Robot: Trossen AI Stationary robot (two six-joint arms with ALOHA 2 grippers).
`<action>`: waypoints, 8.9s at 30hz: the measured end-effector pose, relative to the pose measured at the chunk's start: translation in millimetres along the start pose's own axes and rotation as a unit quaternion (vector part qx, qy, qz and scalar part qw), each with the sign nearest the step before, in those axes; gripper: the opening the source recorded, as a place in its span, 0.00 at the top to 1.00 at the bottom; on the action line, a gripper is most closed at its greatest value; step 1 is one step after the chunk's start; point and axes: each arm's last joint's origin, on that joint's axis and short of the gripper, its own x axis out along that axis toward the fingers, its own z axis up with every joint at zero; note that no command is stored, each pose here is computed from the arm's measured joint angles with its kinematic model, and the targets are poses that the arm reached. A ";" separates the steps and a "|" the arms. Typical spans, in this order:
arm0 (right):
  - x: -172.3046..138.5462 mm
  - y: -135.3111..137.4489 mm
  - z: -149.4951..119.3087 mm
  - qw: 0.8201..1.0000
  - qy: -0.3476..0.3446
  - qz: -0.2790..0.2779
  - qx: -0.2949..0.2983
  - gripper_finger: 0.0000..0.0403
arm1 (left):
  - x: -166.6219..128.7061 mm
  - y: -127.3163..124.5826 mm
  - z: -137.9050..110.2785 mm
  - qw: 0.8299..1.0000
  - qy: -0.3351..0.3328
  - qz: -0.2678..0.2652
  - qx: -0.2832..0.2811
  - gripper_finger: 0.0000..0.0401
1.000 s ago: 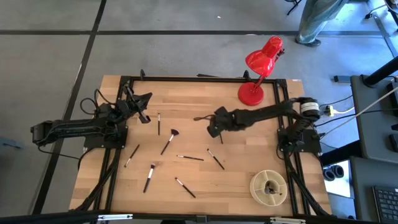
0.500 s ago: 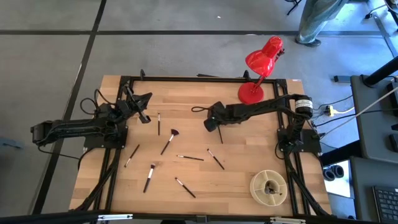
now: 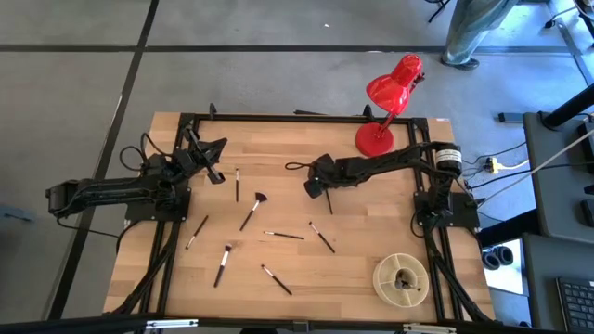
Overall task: Put items in baskets/containers
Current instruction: Put the black liner brush into the yellow pen organizer, then put the black eyeshadow brush into the yellow pen organizer
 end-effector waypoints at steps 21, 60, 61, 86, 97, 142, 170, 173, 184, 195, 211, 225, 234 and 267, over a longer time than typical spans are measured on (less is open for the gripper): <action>-135.0 21.9 -43.9 0.983 -0.092 0.056 -0.151 1.00 | 0.0 -0.1 -0.1 1.000 0.000 0.000 0.003 0.99; -290.5 -14.9 -269.7 0.887 -0.226 0.326 -0.236 0.84 | -0.4 -3.7 -8.3 0.997 0.041 -0.027 -0.065 0.99; -290.4 -15.1 -269.6 0.887 -0.226 0.325 -0.237 0.82 | -0.4 -3.7 -8.4 0.997 0.041 -0.027 -0.065 0.99; -287.0 3.8 -129.8 0.952 0.144 0.221 -0.157 0.73 | -0.6 -3.9 -9.8 0.997 0.049 -0.024 -0.056 0.99; -269.4 15.6 -104.3 0.911 0.260 0.287 -0.143 0.73 | -0.8 -4.1 -12.1 0.997 0.062 -0.021 -0.051 0.99; -203.8 91.8 -90.0 0.971 0.020 0.152 -0.182 0.73 | -0.9 -4.0 -12.7 0.997 0.066 -0.016 -0.045 0.99; -48.1 102.5 -50.7 0.959 0.141 0.149 -0.197 0.73 | -0.8 -3.1 -12.4 0.998 0.066 -0.006 -0.018 0.99; -49.6 104.5 -54.1 0.957 0.142 0.152 -0.201 0.73 | -0.8 -3.1 -12.4 0.998 0.066 -0.006 -0.019 0.99; -52.7 108.4 -60.5 0.952 0.154 0.166 -0.207 0.97 | -0.8 -3.1 -12.4 0.998 0.066 -0.006 -0.020 0.99; -125.6 103.3 -71.8 0.951 0.106 0.170 -0.235 1.00 | -0.8 -3.1 -12.4 0.998 0.066 -0.006 -0.010 0.99; -334.4 2.4 -178.4 0.942 -0.100 0.237 -0.216 1.00 | -0.8 -3.2 -12.5 0.997 0.067 -0.005 -0.034 0.99; -340.6 -7.1 -234.5 0.934 -0.103 0.237 -0.247 0.95 | -0.9 -3.2 -12.7 0.997 0.068 -0.005 -0.035 0.99; -335.5 -0.9 -223.7 0.942 -0.121 0.228 -0.217 0.70 | -0.9 -3.3 -12.9 0.997 0.069 -0.006 -0.035 0.99; -60.9 158.4 6.2 0.926 -0.168 0.226 -0.253 0.69 | -2.3 -3.0 -22.9 0.990 0.129 0.029 0.037 0.99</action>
